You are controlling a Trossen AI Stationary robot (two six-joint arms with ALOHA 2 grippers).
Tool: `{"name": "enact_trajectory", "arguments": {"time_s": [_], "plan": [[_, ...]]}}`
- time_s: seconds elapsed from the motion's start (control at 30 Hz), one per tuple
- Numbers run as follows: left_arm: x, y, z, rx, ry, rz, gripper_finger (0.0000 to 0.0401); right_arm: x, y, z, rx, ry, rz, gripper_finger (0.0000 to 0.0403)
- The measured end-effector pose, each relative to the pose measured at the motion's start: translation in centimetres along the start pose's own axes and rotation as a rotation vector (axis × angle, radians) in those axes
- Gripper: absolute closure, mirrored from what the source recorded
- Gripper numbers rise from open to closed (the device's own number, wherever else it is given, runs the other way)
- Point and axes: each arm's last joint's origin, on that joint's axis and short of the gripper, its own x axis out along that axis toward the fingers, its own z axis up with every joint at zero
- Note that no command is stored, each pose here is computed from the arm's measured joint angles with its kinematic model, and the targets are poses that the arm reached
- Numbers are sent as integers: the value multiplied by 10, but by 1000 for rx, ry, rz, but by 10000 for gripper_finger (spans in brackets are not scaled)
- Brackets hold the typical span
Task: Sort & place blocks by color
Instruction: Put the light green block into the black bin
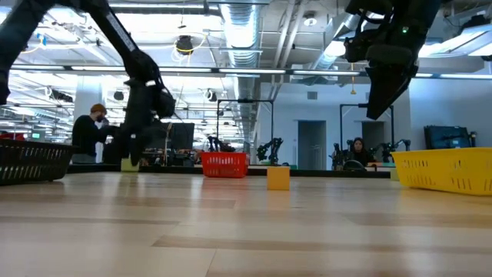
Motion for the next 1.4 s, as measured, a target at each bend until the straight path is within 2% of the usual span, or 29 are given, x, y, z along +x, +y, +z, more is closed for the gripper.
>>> {"name": "enact_trajectory", "arguments": {"time_s": [0.17, 0.3, 0.4, 0.57, 0.7, 0.83, 1.0, 1.2, 1.4], "plan": [[-44, -11, -27, 96, -52, -90, 297, 0, -1, 0, 3, 1, -2, 143], [-79, -32, -82, 210, -85, -125, 293, 1, -2, 1, 10, 1, -6, 143], [-93, -46, -130, 265, -103, -147, 295, 1, -2, 1, 7, -1, -7, 143], [-85, -53, -202, 263, -112, -184, 293, 1, -3, 3, -19, -16, -1, 143], [-61, -50, -238, 211, -82, -226, 289, 3, -6, 8, -27, -38, 3, 143], [-44, -52, -255, 218, -42, -309, 291, 5, -12, 11, -19, -31, -4, 143], [-34, -63, -266, 321, 30, -366, 291, 7, -19, 14, 16, -14, 10, 143], [-25, -76, -266, 421, 41, -270, 280, 9, -25, 16, 40, -10, 3, 143], [-17, -85, -261, 545, 38, -175, 221, 9, -27, 17, 53, -7, 1, 143]]}}
